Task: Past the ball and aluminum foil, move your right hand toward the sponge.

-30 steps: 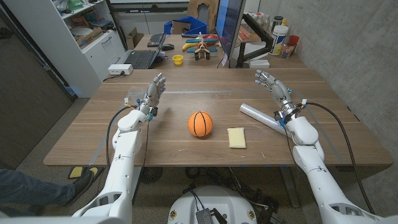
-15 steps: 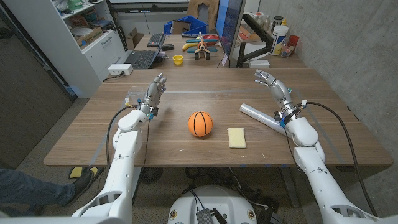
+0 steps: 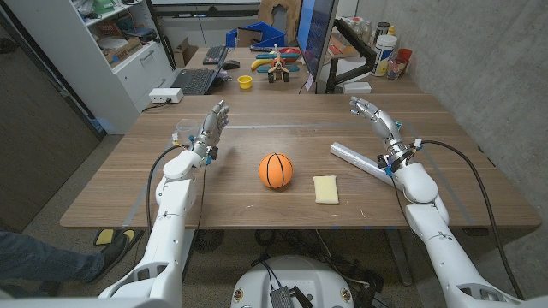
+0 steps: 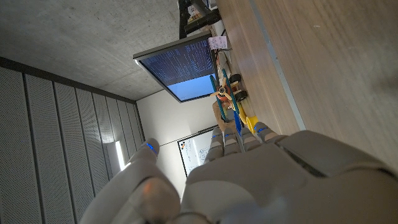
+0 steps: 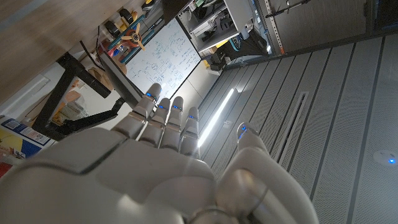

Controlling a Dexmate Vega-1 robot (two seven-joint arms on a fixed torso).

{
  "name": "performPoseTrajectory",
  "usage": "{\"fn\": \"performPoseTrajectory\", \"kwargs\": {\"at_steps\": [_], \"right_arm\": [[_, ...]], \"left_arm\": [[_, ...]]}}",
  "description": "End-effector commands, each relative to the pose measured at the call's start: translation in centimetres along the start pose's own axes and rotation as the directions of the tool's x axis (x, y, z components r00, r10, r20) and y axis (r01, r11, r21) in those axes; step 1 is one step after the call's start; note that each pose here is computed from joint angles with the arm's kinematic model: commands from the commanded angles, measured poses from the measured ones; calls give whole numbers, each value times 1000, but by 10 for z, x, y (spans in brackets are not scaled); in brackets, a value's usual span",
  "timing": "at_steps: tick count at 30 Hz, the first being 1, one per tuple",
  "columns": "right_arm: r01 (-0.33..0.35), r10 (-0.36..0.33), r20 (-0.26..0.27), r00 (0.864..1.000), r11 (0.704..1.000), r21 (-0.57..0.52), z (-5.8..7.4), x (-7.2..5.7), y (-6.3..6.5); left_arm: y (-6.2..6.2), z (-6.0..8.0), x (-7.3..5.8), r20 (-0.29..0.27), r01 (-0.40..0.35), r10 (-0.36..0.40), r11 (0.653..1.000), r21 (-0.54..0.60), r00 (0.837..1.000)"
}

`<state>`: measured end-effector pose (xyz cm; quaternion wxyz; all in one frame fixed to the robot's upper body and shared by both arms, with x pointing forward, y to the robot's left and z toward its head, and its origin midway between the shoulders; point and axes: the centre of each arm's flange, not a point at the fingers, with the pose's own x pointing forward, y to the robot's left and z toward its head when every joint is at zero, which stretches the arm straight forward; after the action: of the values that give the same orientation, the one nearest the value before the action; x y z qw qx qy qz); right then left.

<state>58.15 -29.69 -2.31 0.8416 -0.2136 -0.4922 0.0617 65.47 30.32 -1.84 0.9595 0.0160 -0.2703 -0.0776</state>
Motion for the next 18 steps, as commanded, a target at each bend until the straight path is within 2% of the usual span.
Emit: {"fn": "performPoseTrajectory", "kwargs": {"at_steps": [1,10,18], "right_arm": [[11,-10,38,999,999,-41,6,-4,1],[-3,10,54,998,992,-126,11,-6,3],[-8,17,61,998,989,-149,11,-8,6]], "left_arm": [[-1,0,2,-4,3,-3,1000,2,1000],[-3,0,5,-6,8,-8,1000,5,1000],[-6,1,8,-10,14,-14,1000,9,1000]]}}
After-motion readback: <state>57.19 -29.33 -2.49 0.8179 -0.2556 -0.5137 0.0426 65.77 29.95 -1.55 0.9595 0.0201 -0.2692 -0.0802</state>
